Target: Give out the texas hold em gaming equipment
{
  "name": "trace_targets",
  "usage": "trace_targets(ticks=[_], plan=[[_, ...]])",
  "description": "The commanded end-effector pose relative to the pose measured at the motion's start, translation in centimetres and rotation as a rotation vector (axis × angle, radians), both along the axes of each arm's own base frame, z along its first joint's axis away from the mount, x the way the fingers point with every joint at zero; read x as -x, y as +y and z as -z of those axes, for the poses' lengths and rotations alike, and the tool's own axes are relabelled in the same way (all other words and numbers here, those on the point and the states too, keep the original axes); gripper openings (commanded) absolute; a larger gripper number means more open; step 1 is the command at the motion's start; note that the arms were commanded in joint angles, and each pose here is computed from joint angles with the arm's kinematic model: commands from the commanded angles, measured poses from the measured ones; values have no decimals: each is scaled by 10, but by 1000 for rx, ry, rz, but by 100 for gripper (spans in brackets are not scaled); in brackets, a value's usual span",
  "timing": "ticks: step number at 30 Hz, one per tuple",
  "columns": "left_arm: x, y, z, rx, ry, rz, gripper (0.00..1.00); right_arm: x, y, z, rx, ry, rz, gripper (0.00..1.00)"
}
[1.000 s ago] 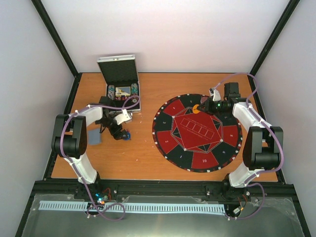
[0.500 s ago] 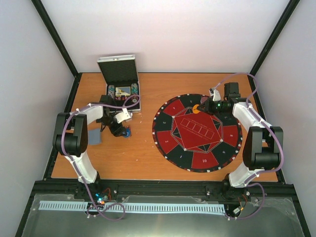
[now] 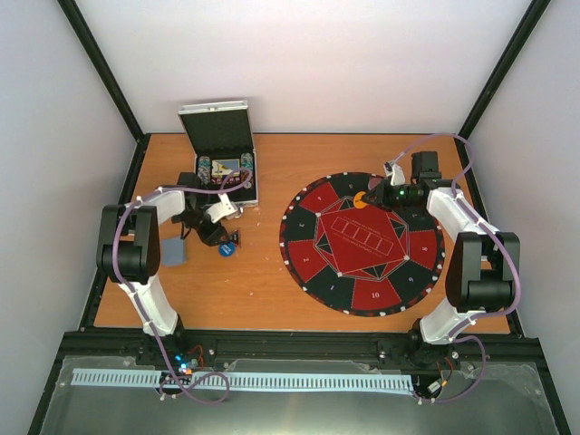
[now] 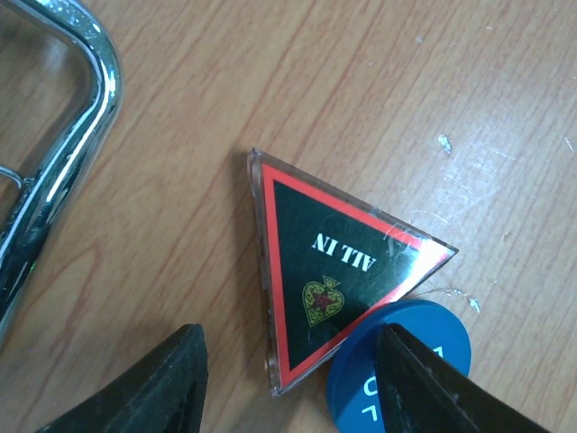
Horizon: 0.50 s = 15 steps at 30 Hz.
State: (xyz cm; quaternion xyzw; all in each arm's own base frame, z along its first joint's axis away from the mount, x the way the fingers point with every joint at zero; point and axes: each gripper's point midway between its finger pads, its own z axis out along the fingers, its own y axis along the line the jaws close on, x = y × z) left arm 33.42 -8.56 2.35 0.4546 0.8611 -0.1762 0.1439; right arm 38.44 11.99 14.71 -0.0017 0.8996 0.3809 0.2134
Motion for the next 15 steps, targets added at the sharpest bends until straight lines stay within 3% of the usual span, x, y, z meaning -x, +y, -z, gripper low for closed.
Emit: trace_targets(ticks=[1, 4, 8, 15], plan=[[-6, -2, -7, 30, -16, 11, 55, -3, -2, -8, 0, -26, -4, 3], [-11, 3, -16, 16, -39, -3, 58, -3, -2, -7, 2, -24, -4, 3], [-22, 6, -40, 4, -69, -85, 72, -2, -2, -7, -1, -22, -5, 3], [6, 19, -38, -115, 54, -245, 92, -3, -1, -6, -4, -22, -6, 3]])
